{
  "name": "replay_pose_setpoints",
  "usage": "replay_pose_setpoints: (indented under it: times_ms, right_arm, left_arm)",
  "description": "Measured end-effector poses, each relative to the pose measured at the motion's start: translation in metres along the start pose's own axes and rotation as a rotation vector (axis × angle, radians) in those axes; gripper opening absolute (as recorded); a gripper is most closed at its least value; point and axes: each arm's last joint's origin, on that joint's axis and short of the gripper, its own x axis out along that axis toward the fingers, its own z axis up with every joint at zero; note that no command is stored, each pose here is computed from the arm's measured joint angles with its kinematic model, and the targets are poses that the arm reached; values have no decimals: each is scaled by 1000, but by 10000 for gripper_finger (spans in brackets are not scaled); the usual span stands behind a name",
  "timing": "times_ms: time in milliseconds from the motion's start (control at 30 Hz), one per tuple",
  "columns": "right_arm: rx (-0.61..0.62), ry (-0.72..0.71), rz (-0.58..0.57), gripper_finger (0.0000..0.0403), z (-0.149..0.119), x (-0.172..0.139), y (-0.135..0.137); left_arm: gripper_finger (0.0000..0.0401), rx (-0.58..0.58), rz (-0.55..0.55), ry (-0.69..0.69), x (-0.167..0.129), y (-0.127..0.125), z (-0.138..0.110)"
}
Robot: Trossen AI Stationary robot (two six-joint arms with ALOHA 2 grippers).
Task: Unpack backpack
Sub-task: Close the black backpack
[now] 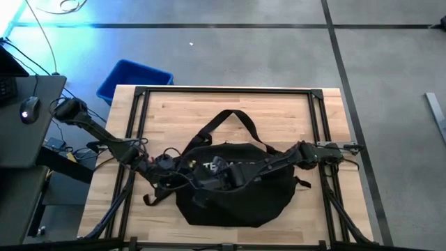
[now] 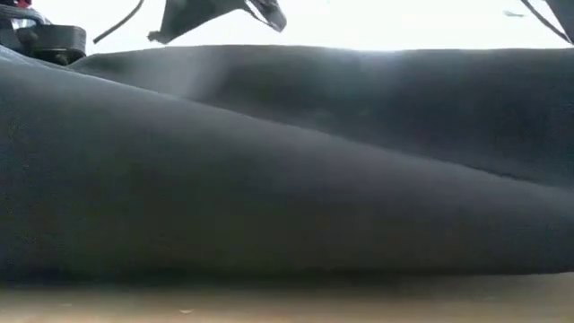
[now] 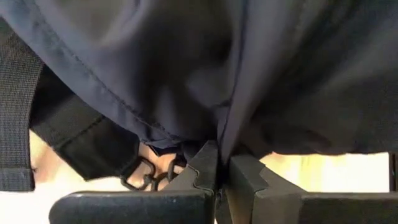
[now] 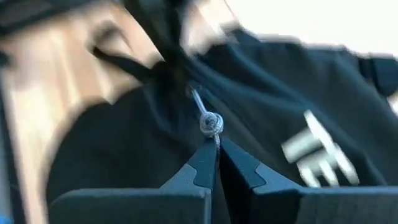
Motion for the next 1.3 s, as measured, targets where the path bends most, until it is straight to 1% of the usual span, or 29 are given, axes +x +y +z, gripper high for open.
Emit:
replay_pose_setpoints:
  times_ms: [100, 300, 433, 500, 567, 633, 700, 767, 900, 1033, 1100, 1167, 1233, 1300]
  right_arm:
    - [27, 54, -88, 0, -15, -4, 1]
    - [73, 182, -247, 1, -41, -20, -4]
    - [62, 261, -359, 1, -56, -30, -8]
    - [47, 275, -372, 1, -61, -30, -7]
    - [41, 251, -336, 1, -61, -28, -3]
    - [39, 187, -249, 1, -54, -27, 4]
    - [39, 105, -159, 0, -42, -27, 10]
    - [55, 19, -79, 0, -27, -24, 13]
    - [96, -100, 33, 0, 3, -12, 8]
    - [147, -211, 137, 1, 38, -2, -7]
    - [178, -224, 211, 9, 53, 3, -18]
    - [224, -191, 281, 26, 64, 8, -30]
    - [274, -129, 297, 52, 69, 15, -43]
    - [325, -54, 286, 84, 69, 23, -55]
  left_arm:
    - [0, -10, 21, 9, -5, 1, -4]
    - [0, -17, 179, 129, -13, 17, -21]
    - [0, 5, 239, 190, -20, 23, -30]
    - [0, 18, 248, 201, -23, 25, -32]
    - [0, 24, 236, 196, -26, 25, -32]
    - [0, 46, 200, 171, -28, 22, -31]
    - [0, 78, 138, 124, -32, 16, -26]
    - [0, 95, 73, 48, -39, 7, -18]
    - [0, 153, -5, -91, -56, -9, -1]
    - [0, 180, -12, -170, -66, -17, 10]
    - [0, 186, -10, -177, -67, -17, 11]
    - [0, 188, -5, -173, -67, -17, 10]
    - [0, 186, -7, -176, -67, -17, 10]
    - [0, 187, -6, -174, -67, -17, 10]
